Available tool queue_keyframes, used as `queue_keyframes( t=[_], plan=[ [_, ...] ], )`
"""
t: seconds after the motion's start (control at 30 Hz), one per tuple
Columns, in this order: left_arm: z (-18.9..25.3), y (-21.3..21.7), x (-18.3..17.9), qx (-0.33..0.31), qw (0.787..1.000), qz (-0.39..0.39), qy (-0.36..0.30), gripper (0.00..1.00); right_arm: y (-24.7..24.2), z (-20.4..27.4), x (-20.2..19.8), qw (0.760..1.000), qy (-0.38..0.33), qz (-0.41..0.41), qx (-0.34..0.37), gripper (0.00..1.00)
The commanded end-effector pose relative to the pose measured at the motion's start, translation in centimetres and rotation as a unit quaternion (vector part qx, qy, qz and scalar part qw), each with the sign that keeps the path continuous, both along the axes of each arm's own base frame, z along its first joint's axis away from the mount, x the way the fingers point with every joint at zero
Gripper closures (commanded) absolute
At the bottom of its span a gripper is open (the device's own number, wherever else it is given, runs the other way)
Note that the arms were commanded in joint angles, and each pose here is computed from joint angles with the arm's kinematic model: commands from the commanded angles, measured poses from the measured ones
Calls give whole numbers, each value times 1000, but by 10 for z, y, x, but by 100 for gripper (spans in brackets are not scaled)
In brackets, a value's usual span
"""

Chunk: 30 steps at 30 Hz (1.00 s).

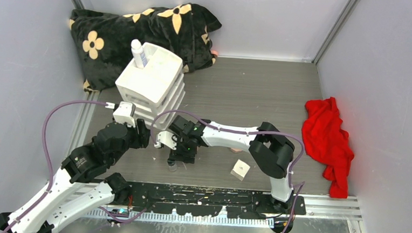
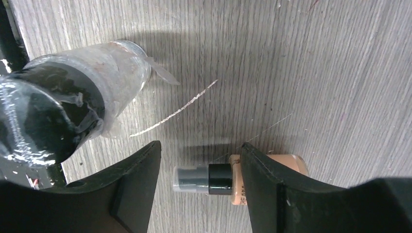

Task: Organize the makeup
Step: Pick up the makeup from the center of the board.

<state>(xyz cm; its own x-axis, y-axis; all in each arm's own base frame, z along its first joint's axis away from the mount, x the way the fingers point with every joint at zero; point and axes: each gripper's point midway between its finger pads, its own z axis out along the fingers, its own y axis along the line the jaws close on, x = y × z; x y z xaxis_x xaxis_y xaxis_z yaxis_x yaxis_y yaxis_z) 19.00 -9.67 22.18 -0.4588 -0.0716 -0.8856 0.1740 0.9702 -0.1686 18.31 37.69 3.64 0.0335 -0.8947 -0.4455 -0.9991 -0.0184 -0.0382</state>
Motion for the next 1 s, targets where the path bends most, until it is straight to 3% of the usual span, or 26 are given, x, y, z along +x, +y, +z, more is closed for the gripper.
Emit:
queue_keyframes(
  t=[0.0,0.2,0.57,0.7,0.83,0.97],
  plan=[
    [9,-2,3,-19,1000,4,-17,45,10,6,6,1000,-15,3,15,34],
    [8,-5,4,-21,1000,-1,-17,45,12,22,21,998,-56,-25,33,35],
    [4,-10,6,-23,1000,-7,-15,44,1,101,34,983,-141,-71,93,35],
    [4,-11,5,-29,999,-8,-16,44,-13,101,43,977,-146,-141,58,36],
    [4,-11,5,-28,999,-11,-16,44,-23,87,41,964,-132,-220,74,37],
    [3,-13,5,-27,999,-16,-14,44,-42,68,41,938,-135,-310,74,37]
  ],
)
